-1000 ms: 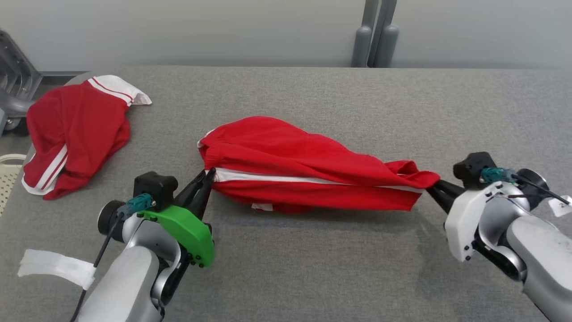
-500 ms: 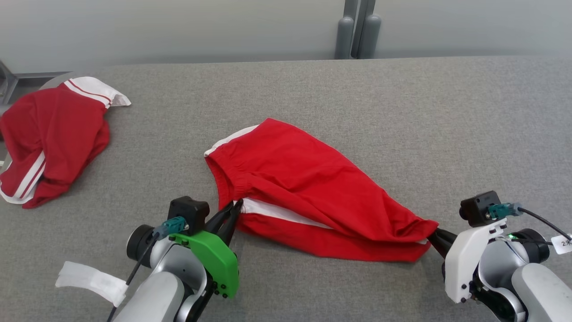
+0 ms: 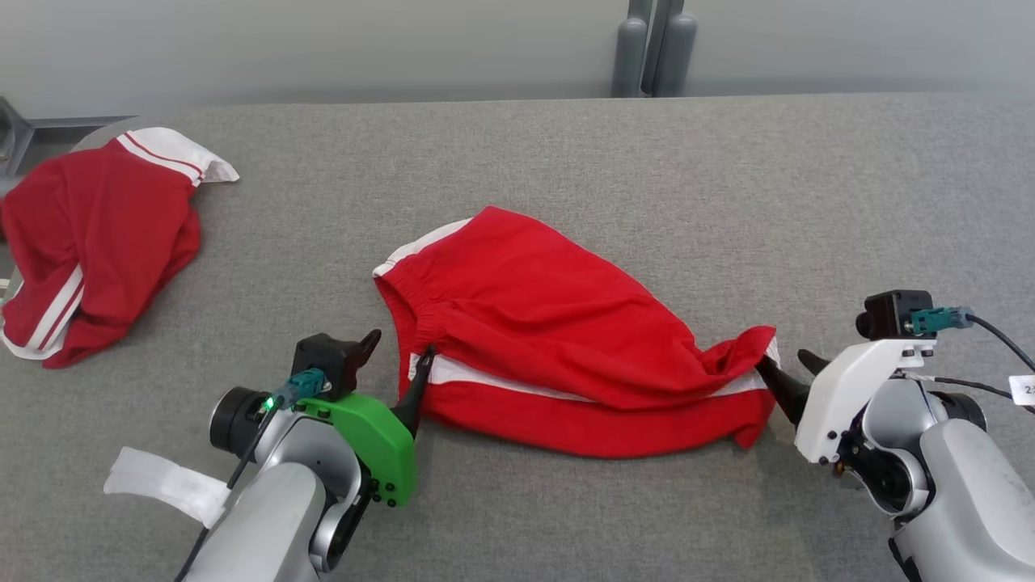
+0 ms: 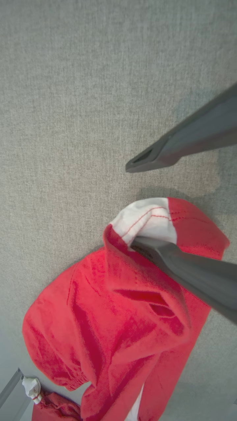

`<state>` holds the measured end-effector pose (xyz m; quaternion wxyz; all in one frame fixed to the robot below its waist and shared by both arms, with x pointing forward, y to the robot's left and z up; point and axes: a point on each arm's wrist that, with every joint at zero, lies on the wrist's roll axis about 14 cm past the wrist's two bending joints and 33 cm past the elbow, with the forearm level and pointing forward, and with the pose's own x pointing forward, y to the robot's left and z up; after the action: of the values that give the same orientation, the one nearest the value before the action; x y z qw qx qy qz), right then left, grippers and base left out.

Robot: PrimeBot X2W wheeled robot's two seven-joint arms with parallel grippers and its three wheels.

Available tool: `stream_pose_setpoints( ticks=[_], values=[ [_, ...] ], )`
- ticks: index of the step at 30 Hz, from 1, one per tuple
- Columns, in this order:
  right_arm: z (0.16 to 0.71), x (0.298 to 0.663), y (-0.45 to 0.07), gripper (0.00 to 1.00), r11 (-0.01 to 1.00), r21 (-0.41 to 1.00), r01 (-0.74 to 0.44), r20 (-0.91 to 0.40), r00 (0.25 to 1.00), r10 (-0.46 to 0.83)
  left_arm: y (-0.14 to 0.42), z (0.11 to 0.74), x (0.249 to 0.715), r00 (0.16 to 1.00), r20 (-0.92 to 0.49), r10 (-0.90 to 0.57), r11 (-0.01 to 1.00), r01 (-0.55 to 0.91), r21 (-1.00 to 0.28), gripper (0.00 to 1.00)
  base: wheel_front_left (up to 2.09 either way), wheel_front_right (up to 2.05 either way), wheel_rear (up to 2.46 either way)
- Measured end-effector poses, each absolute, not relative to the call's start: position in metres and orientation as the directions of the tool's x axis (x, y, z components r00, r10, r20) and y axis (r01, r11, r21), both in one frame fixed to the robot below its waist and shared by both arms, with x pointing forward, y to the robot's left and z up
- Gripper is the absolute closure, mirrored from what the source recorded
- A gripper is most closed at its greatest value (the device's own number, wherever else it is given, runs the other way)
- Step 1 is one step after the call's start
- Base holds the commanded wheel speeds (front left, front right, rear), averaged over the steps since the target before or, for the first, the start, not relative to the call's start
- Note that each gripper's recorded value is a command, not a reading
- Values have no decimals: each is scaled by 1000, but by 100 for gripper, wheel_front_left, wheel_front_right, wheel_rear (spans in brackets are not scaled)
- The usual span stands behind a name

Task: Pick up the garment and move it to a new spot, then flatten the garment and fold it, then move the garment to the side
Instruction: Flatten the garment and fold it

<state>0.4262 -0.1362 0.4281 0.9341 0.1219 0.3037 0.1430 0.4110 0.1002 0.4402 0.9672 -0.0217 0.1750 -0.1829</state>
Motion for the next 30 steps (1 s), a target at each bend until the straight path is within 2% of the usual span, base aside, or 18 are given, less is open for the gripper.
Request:
stream_pose_setpoints(
  ticks=[10,17,23,30],
  values=[
    [441,420,-155,0,961,228,-156,-432,868,243,134,449,393,949,-225,-220,973,198,-116,0,0,0,0],
    [459,397,-157,0,957,272,-100,-293,939,182,157,468,373,990,-106,-96,989,82,-125,0,0,0,0],
    [473,377,-164,0,954,291,-71,-188,973,130,157,473,350,995,-68,-72,982,59,-179,0,0,0,0],
    [486,364,-162,0,953,290,-86,-98,988,119,161,488,335,998,-3,-70,981,68,-181,0,0,0,0]
  ],
)
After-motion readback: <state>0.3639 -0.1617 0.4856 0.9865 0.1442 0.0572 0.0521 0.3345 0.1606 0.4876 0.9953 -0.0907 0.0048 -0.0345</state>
